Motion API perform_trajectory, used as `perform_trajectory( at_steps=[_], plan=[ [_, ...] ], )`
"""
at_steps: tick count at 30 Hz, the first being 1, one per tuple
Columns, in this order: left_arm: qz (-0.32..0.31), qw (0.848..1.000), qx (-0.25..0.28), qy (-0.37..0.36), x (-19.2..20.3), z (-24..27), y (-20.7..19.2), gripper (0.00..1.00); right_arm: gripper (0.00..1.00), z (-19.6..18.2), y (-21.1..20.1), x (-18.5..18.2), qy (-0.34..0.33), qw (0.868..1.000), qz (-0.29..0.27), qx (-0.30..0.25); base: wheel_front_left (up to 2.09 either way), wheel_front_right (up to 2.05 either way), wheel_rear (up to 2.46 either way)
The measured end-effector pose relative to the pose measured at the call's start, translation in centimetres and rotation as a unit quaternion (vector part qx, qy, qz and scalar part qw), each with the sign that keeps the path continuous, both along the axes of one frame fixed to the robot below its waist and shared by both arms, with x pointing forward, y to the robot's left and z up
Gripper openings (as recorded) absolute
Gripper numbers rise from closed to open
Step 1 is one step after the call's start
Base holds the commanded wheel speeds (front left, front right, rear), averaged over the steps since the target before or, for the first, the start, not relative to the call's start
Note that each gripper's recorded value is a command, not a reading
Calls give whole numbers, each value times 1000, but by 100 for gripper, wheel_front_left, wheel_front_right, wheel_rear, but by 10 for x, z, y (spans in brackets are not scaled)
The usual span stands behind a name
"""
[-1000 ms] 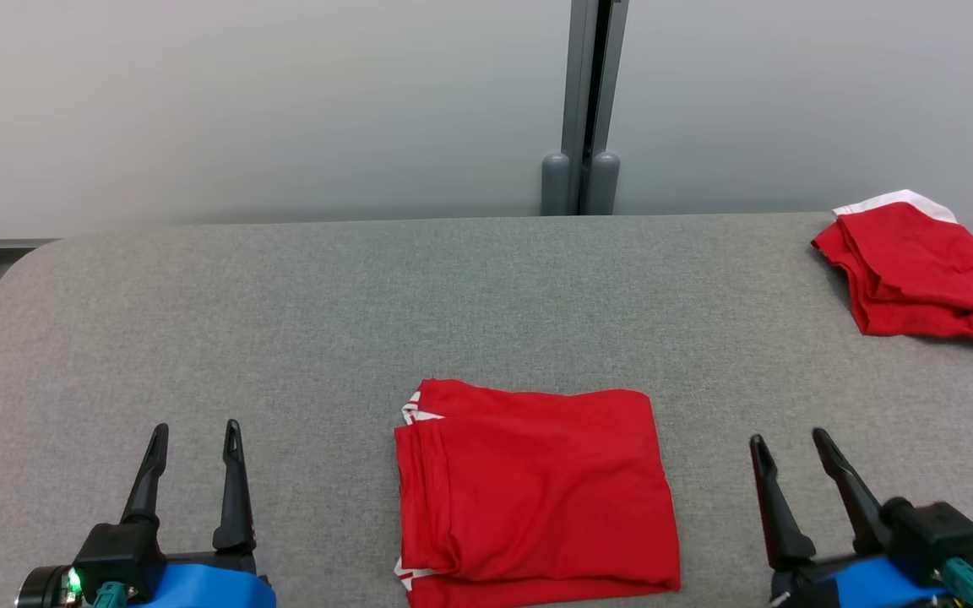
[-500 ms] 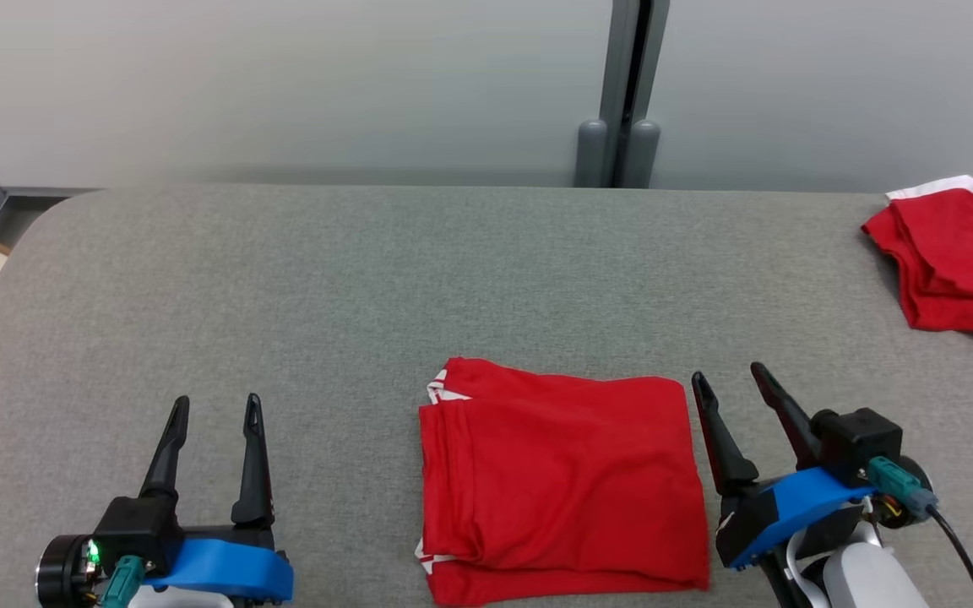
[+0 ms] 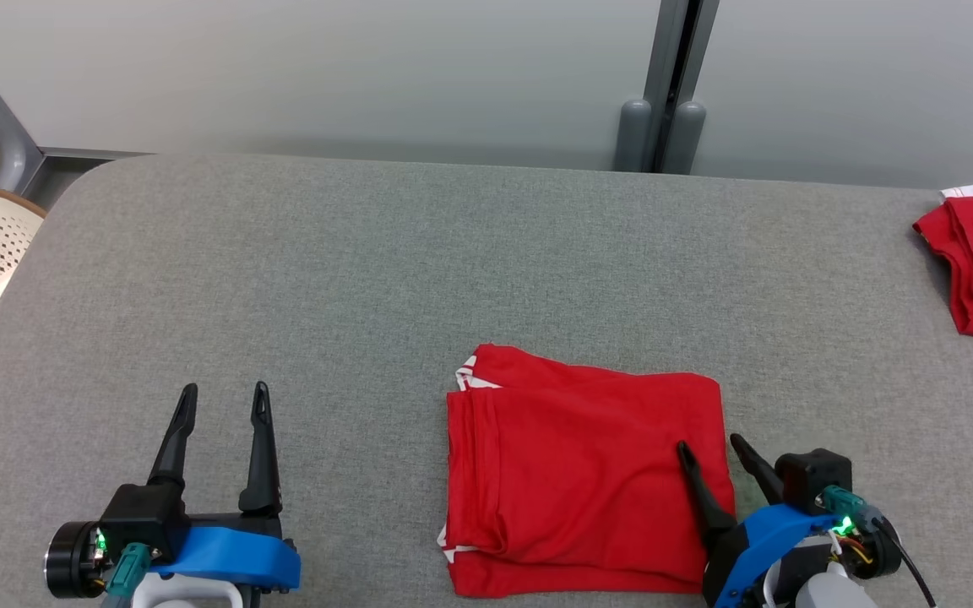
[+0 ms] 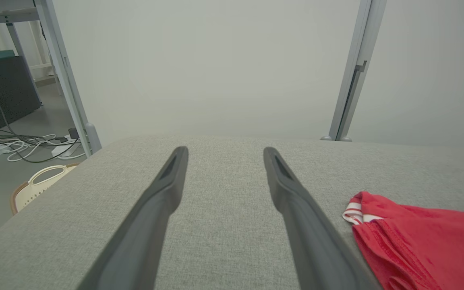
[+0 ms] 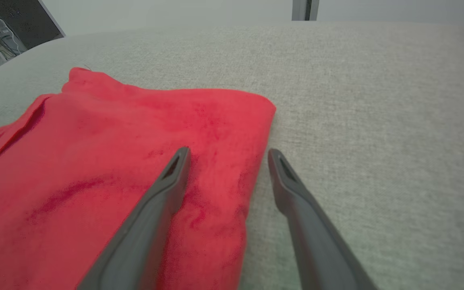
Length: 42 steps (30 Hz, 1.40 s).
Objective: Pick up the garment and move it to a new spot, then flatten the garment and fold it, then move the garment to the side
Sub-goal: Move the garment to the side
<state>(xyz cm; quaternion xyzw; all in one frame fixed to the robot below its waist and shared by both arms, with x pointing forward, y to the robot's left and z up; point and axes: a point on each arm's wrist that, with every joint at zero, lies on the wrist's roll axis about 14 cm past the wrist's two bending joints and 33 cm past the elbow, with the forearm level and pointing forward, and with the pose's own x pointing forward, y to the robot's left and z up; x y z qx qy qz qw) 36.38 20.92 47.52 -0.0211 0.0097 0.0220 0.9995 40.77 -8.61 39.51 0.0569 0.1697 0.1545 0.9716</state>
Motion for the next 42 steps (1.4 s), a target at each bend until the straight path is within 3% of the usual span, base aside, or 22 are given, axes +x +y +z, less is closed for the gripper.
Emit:
perform_trajectory(
  at_steps=[13,14,15,16,23,27,36,42],
  plan=[
    [-2,1000,-2,3,1,-2,-2,100,100,-26,14,-14,42,999,16,15,0,0,0],
    [-2,1000,-2,3,1,-2,-2,100,69,-26,14,-14,42,999,16,15,0,0,0],
    [-3,1000,-3,4,1,-3,-2,100,25,-25,16,-13,43,999,18,17,0,0,0],
    [-4,1000,-3,4,2,-3,-3,100,0,-24,18,-11,42,999,20,20,0,0,0],
    [-5,1000,-5,4,5,-4,-4,100,0,-20,16,-1,34,999,14,18,0,0,0],
    [-16,1000,-7,5,12,-5,-11,100,0,-8,-6,18,6,1000,-13,8,0,0,0],
    [-67,998,-14,-6,51,-4,-45,100,0,5,-105,34,-34,992,-113,-42,0,0,0],
    [-120,993,-14,-13,88,-10,-78,100,0,-2,-166,16,-26,980,-187,-66,0,0,0]
  ],
)
